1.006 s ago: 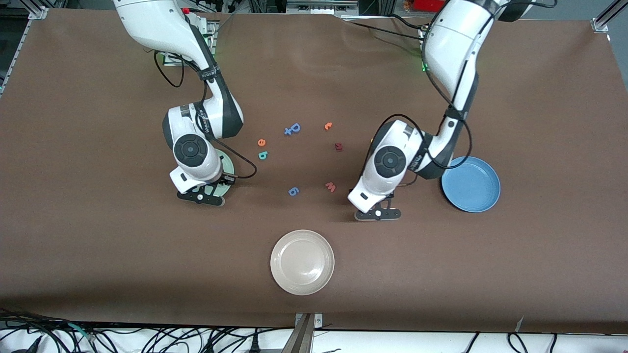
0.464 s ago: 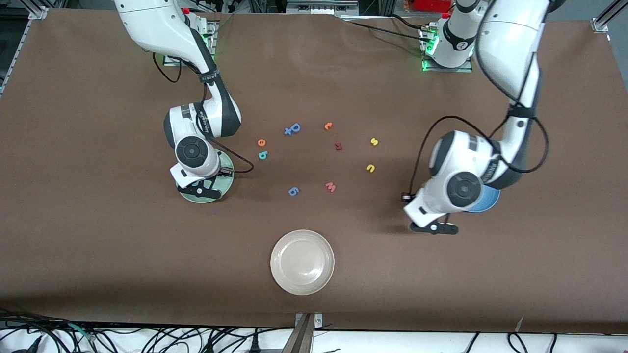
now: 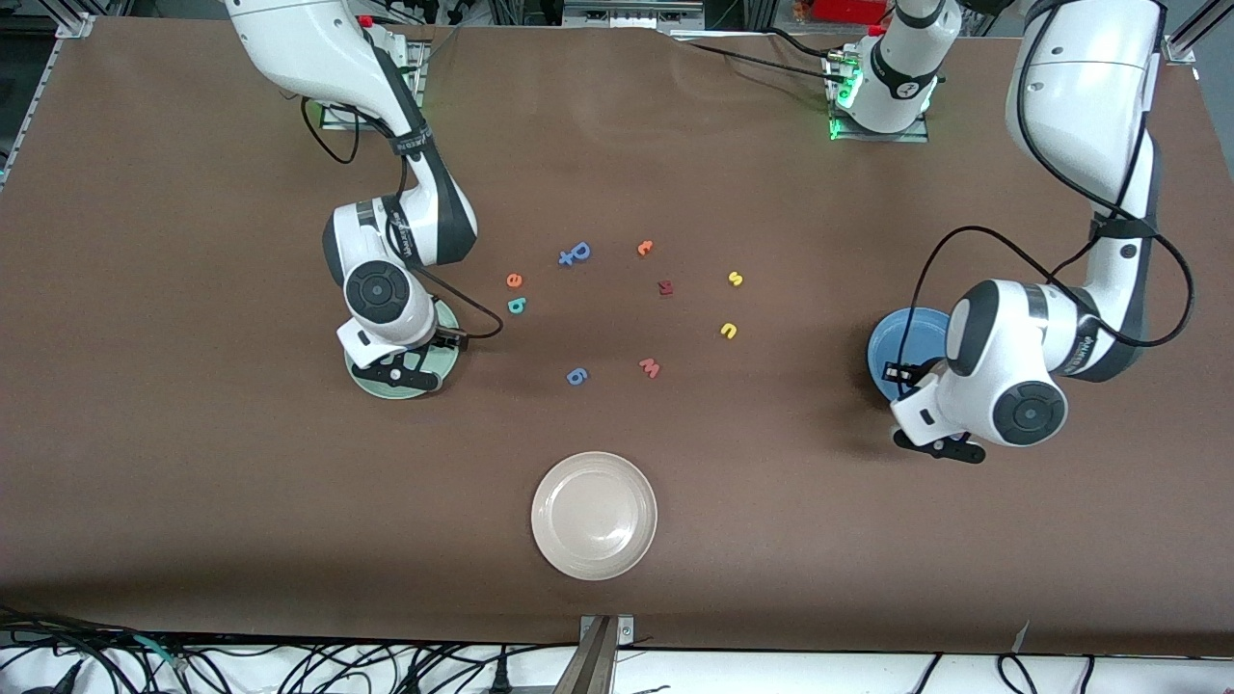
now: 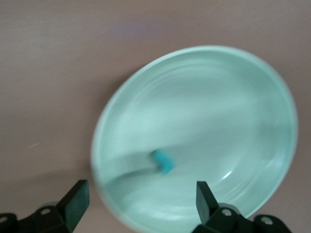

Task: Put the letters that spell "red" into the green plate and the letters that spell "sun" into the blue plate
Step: 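Release the r into the green plate while the left gripper drops the n, then grasp the teal a with the right gripper while the left gripper grasps the yellow u, then drop the teal a into the green plate while the left gripper carries the u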

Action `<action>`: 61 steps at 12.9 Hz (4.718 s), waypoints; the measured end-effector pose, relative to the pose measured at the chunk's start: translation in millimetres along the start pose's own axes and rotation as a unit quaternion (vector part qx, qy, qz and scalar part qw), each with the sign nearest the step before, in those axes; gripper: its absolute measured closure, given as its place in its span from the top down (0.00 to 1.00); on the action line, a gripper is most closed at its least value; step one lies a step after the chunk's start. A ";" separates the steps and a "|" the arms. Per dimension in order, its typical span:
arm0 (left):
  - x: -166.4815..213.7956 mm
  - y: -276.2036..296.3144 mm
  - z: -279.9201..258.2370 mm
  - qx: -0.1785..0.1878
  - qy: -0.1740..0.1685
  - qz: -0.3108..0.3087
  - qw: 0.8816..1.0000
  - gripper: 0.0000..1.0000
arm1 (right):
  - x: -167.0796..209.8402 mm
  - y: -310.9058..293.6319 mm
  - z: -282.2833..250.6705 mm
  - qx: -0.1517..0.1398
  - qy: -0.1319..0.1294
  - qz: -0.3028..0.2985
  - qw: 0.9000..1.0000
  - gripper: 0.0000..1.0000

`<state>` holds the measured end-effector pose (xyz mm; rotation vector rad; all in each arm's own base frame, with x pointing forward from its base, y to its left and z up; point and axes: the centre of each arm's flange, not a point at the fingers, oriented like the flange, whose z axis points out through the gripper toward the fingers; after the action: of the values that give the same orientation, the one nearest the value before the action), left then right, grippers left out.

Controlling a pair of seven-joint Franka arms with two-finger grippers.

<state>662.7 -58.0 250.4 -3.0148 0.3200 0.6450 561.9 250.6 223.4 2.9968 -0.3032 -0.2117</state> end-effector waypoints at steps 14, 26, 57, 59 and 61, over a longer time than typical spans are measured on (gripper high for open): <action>-0.1 119.9 -18.6 -0.049 0.096 0.029 0.994 1.00 | -83.6 -72.7 55.7 0.066 0.022 0.115 0.991 0.84; -69.1 257.6 89.7 -0.051 0.219 -0.010 0.974 1.00 | -100.5 -85.7 48.7 0.074 0.023 0.112 0.991 0.30; -56.4 296.5 110.9 -0.033 0.200 -0.049 0.978 0.30 | 9.0 61.8 -4.4 0.062 -0.076 -0.048 0.994 0.99; -53.0 289.5 106.0 -0.018 0.179 -0.057 0.982 0.30 | -2.9 44.2 -14.8 0.074 -0.082 -0.028 0.994 0.98; -40.7 272.2 73.7 0.008 0.147 -0.063 0.987 0.30 | -25.4 12.7 -23.8 0.079 -0.090 -0.004 0.993 0.97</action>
<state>539.9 -310.2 200.3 -3.0803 0.1386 0.1856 538.5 246.0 251.6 3.1411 -0.3409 -0.4839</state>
